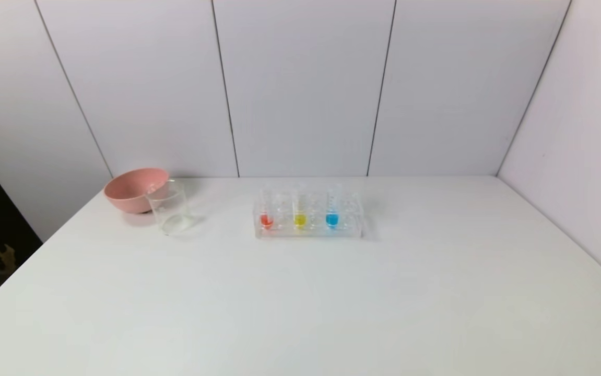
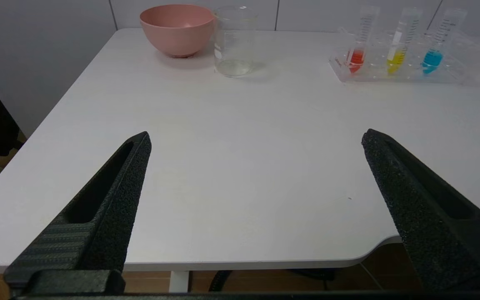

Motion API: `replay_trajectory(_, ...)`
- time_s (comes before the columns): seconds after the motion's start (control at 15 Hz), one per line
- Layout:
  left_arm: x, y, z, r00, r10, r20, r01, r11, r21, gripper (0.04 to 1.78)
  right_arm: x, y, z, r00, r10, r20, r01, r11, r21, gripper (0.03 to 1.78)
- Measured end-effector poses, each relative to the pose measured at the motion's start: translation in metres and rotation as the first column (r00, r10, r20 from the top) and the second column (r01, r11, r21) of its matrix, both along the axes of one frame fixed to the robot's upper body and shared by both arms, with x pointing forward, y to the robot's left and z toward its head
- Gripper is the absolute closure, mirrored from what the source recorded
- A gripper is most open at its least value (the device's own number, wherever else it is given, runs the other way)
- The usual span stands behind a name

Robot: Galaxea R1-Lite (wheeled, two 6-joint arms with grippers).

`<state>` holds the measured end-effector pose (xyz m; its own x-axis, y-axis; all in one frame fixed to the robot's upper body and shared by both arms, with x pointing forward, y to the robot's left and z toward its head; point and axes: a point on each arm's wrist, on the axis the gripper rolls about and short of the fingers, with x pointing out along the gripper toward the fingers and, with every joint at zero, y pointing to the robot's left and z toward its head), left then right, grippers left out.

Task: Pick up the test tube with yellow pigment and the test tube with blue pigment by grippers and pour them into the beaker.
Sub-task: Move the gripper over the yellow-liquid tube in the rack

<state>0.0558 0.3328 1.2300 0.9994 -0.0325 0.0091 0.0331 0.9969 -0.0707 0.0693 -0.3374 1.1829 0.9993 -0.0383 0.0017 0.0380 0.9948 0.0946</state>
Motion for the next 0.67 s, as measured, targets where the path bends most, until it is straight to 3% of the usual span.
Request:
replay_trajectory(0.33, 0.023, -0.001, 0.059, 0.999, -0.048, -0.01, 0.047, 0.999, -0.009, 0.06, 0.0, 0.0, 0.0, 1.0, 0.0, 0.0, 0.0, 1.0, 0.0, 0.1)
replay_trajectory(0.67, 0.099, -0.002, 0.113, 0.998, -0.066, -0.011, 0.066, 0.997, -0.041, 0.06, 0.0, 0.0, 0.0, 1.0, 0.0, 0.0, 0.0, 1.0, 0.0, 0.1)
